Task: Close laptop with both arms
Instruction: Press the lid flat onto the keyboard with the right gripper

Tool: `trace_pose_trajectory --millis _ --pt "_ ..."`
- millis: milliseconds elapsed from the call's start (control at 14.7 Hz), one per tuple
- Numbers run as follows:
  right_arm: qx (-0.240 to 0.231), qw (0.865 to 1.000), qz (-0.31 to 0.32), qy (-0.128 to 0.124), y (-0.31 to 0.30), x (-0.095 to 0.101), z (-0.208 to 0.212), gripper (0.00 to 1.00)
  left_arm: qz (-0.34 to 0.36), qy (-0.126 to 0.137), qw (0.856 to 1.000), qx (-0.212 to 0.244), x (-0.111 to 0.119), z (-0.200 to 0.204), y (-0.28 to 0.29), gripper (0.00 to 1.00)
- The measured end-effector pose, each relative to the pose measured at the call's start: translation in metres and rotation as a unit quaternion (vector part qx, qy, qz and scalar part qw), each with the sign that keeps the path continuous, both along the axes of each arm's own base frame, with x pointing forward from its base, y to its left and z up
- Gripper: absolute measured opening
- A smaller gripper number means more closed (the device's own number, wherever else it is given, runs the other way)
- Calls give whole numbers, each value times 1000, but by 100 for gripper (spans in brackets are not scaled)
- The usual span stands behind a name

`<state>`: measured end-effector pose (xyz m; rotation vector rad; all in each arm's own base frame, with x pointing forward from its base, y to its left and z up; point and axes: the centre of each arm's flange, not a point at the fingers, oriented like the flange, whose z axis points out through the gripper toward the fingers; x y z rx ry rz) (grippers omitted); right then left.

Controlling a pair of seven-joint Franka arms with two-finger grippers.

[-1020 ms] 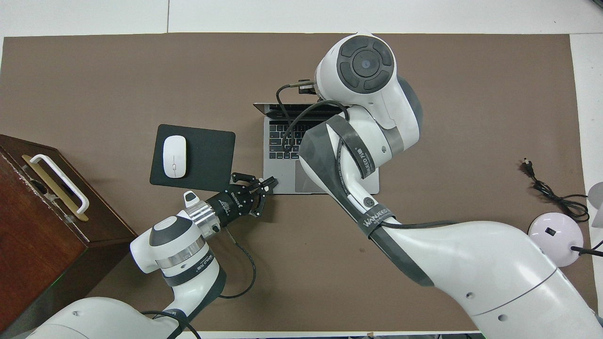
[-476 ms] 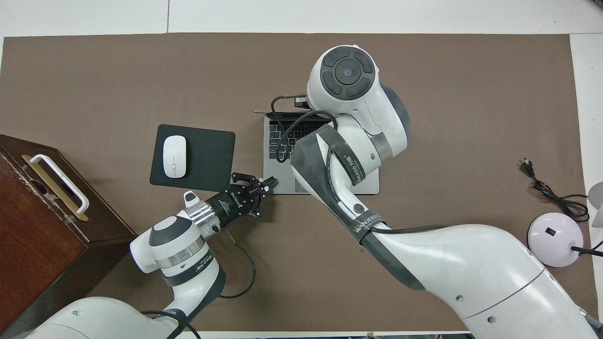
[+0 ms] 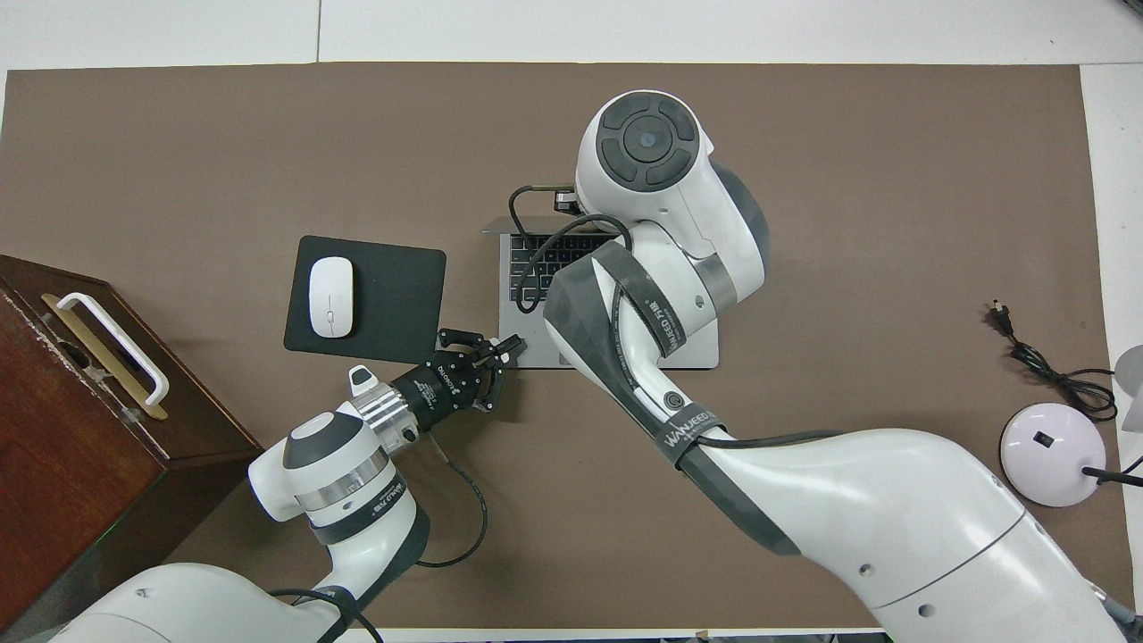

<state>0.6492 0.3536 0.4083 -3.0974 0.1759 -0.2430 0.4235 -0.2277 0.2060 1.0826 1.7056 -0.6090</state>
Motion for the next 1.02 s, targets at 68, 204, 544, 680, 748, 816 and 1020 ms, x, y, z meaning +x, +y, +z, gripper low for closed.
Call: trace_pose_trajectory --millis 68,204,544,680,748,816,1020 --pt "1 1000 -1 4 3 -2 0 1 1 0 1000 0 0 0 0 1" --pt "4 1000 -6 10 5 -5 -1 1 7 3 1000 -3 -1 -1 0 1" --pt "0 1000 -7 22 6 -9 -11 1 29 13 999 -16 -5 -2 -2 1" --pt "-2 1000 -8 28 6 -11 -16 1 35 16 999 -19 -7 -3 -3 1" --pt "-2 999 -9 32 6 -12 -20 1 40 18 999 -21 -7 -3 -3 1" --pt "1 999 -11 36 6 -13 -22 1 42 19 999 -22 -8 -3 -3 1" --pt "8 999 -17 46 4 -14 -26 1 45 20 998 -24 -9 -3 -3 1"
